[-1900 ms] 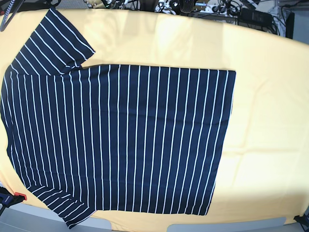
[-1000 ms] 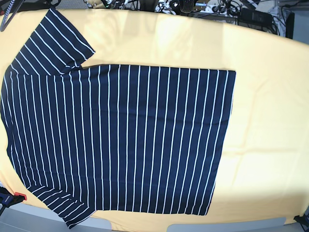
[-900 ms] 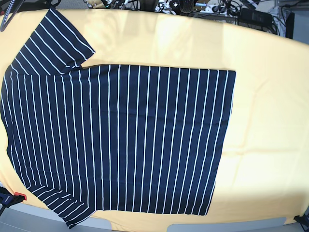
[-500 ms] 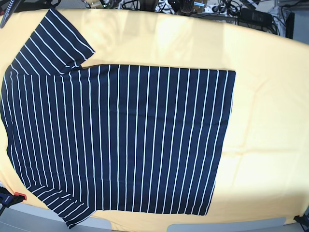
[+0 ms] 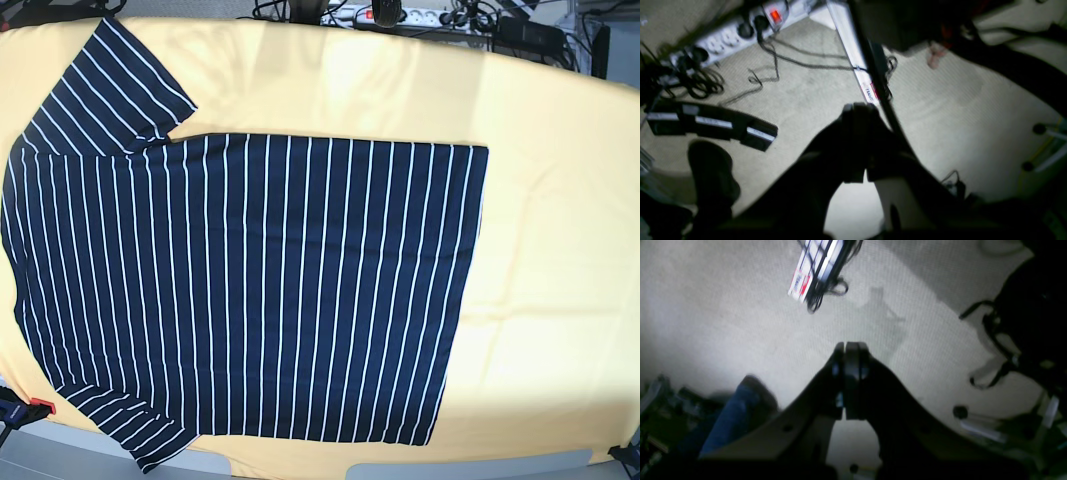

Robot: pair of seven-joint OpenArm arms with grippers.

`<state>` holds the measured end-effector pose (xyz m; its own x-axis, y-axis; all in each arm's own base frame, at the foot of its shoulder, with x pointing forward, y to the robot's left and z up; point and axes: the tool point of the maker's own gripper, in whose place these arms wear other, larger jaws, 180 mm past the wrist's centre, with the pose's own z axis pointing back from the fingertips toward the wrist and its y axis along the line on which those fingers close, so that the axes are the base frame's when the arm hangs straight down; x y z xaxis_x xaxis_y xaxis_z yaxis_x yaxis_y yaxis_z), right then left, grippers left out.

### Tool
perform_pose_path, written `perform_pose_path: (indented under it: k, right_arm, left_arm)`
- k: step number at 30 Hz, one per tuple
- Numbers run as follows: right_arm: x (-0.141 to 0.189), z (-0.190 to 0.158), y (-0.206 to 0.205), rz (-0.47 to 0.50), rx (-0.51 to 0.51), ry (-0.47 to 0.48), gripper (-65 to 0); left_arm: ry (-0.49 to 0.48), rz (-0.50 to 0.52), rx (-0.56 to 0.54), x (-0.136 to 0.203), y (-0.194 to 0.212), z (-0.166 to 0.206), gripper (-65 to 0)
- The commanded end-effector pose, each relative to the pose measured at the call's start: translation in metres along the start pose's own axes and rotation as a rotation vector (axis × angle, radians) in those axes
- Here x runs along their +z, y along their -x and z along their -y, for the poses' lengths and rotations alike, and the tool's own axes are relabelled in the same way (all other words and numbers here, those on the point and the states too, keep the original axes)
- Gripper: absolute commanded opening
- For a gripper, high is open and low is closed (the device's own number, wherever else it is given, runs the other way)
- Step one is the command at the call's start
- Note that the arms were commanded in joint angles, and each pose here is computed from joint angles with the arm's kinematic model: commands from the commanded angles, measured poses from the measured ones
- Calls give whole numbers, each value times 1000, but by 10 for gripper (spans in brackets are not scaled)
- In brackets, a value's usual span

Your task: Fold the T-shirt properly

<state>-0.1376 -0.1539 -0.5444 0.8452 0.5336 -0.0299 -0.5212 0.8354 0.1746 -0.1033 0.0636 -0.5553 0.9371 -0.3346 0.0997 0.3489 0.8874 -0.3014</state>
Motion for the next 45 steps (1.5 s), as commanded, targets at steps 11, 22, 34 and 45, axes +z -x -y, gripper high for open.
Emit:
perform_pose_path:
  k: [11,22,34,45]
  right_arm:
    - [110,-31,-13,80,156,105,-650]
    - [167,21,-51,130,246,398,-650]
    - [251,81,-116,381,315,837,-650]
    - [304,113,-140,473,443,1139,-650]
  left_arm:
    - [-45,102,-286,120,-3,15,-650]
    - [-205,139,-534,192,-30,6,-650]
    - [-401,308,-563,231,-95,-26,-650]
    - [-645,487,-551,273,-148,-85,-650]
